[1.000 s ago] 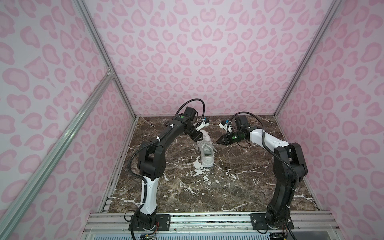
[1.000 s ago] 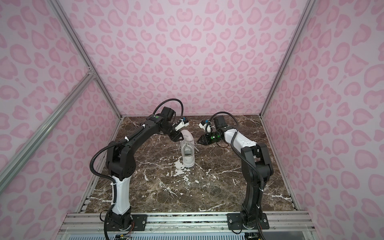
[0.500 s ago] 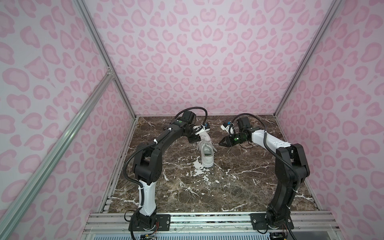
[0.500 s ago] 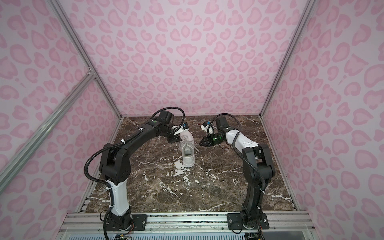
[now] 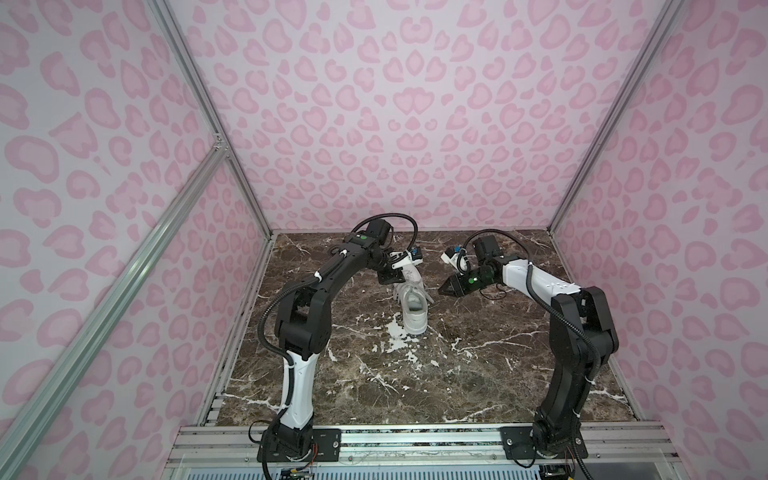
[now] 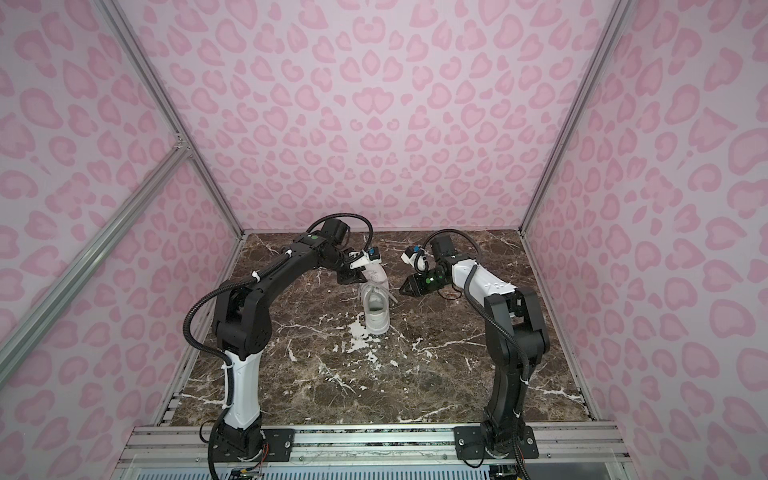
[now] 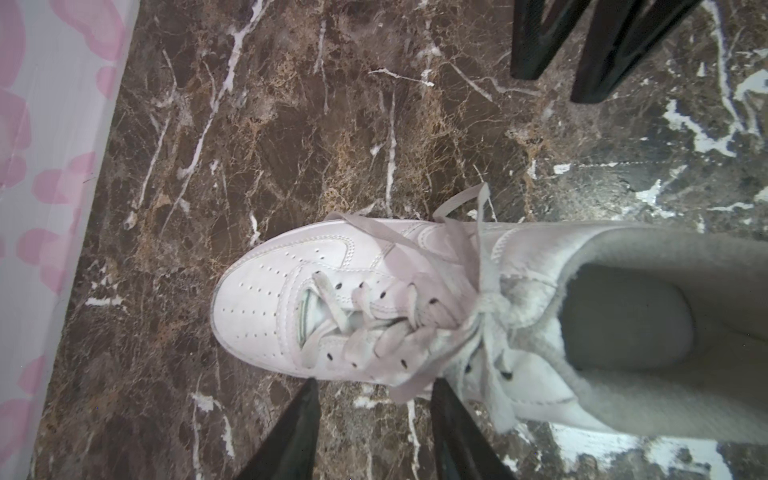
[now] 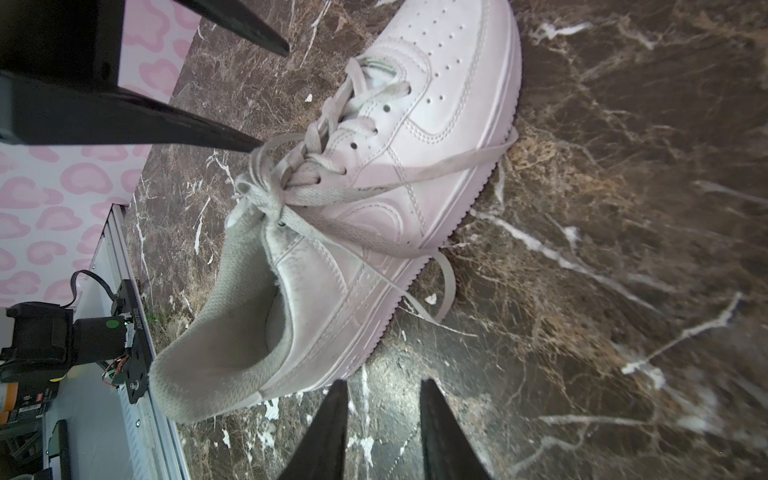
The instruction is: Tie the shoes
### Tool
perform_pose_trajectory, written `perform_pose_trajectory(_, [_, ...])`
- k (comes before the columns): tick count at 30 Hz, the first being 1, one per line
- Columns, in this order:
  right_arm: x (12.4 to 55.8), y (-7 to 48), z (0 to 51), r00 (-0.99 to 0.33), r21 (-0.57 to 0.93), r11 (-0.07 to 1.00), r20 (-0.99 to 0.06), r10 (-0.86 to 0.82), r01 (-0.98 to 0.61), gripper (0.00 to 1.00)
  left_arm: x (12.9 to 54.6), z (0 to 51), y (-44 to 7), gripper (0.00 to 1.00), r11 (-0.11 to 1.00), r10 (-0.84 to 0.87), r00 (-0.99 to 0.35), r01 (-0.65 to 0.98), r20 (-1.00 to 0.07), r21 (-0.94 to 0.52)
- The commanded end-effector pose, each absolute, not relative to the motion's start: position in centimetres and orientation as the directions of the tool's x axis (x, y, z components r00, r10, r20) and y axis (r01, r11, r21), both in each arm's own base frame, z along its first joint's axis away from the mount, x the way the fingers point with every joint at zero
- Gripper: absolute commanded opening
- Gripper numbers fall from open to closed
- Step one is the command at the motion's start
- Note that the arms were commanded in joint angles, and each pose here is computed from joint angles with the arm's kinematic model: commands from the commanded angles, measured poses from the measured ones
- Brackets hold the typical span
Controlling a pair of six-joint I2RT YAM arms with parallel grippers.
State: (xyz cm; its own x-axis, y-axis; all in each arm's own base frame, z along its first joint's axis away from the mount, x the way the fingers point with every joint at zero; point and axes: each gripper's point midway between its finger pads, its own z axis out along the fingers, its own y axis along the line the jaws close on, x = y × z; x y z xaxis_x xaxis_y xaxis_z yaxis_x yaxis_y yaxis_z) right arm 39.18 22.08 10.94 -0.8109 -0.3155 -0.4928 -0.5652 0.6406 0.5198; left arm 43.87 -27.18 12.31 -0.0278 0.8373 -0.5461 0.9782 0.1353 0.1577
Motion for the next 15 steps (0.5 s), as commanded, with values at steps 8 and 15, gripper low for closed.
perform_pose_trajectory(8, [39.13,22.34,10.7,-0.811,0.518,0.638,-0.482,-0.332,-0.57,0.31,42.9,11.51,-26.95,0.45,0.087,0.845,-0.015,0.99,-0.534,0.109])
perform_pose_trajectory(15, [39.15,22.38,11.02,-0.805,0.514,0.634,-0.487,-0.339,-0.578,0.31,43.0,11.36,-27.61,0.39,0.077,0.831,-0.012,0.993,-0.555,0.094])
